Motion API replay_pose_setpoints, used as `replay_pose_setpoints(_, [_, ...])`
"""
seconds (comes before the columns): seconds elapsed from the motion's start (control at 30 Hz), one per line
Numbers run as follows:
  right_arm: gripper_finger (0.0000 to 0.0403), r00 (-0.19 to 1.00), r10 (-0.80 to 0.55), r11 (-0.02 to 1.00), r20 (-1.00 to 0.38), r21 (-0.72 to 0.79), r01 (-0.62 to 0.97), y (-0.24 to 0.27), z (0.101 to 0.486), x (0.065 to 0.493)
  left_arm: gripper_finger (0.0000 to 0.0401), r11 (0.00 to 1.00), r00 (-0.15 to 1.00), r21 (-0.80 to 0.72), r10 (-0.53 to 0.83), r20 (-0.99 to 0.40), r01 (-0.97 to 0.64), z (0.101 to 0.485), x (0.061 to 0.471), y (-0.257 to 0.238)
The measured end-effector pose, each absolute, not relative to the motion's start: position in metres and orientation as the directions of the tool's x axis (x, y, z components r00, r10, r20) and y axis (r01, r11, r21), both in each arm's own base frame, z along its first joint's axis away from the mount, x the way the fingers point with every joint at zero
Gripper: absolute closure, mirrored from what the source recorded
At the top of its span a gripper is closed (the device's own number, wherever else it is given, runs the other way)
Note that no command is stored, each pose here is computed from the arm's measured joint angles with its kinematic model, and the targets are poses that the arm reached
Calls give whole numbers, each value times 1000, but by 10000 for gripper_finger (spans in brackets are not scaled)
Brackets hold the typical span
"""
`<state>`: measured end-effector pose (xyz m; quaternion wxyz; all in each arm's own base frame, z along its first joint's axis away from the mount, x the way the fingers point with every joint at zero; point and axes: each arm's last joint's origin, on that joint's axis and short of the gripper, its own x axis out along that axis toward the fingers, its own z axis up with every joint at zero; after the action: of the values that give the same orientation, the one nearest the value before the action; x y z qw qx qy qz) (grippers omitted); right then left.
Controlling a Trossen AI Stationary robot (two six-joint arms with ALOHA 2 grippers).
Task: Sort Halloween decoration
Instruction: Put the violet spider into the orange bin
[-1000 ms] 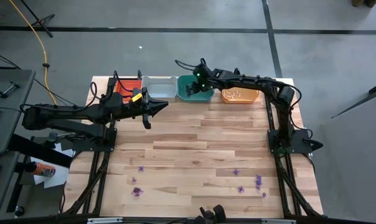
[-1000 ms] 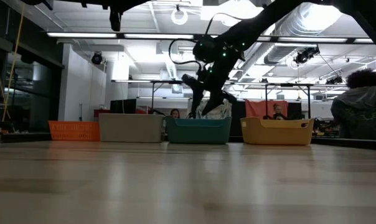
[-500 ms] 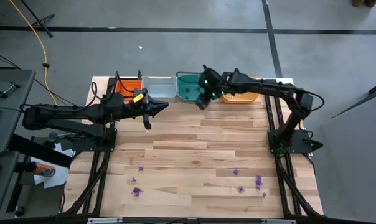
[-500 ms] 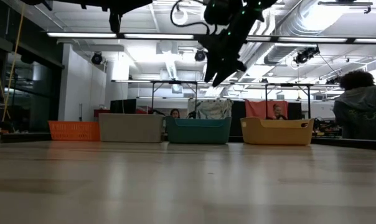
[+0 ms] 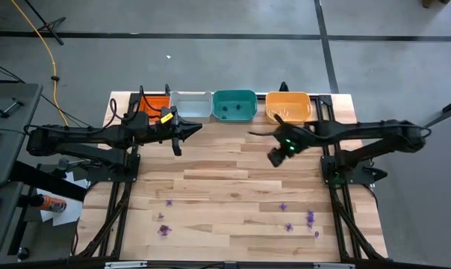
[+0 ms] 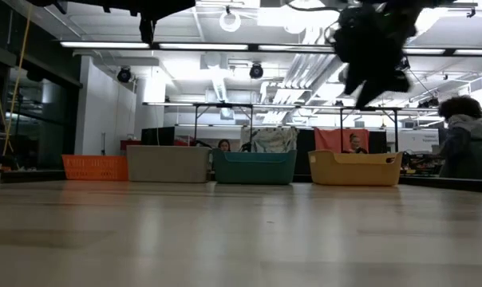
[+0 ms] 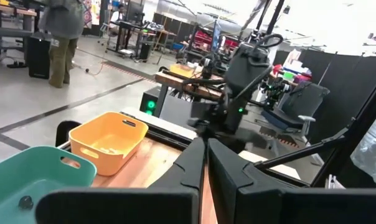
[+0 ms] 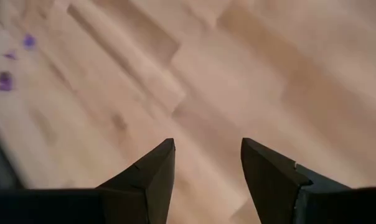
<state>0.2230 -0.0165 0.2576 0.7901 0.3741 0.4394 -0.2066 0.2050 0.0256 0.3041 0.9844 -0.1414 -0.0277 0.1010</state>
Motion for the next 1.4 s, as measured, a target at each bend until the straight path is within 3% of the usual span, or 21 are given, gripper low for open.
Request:
replay_pose_setpoints(0.27, [224, 472, 261, 346, -842, 539, 768, 22, 239, 189, 391, 939, 978, -284, 207, 25, -191, 304, 205, 26])
replay_pose_setpoints(0.6, [224, 473, 416, 369, -777, 619, 693, 65, 229, 199, 391, 939, 978, -284, 206, 17, -193, 303, 205, 26])
replay_pose_setpoints(1.03, [224, 464, 504, 355, -729, 664, 658, 92, 232, 198, 391, 939, 979, -283, 206, 9, -195, 302, 205, 25])
replay_pose_setpoints(1.2, [224, 413, 517, 272, -750, 602, 751, 102, 230, 191, 391, 939, 979, -283, 206, 6, -196, 302, 205, 25])
replay_pose_setpoints(1.4, [224, 313, 427, 141, -849, 404, 904, 114, 209, 188, 391, 939, 979, -281, 206, -1, -198, 301, 205, 25])
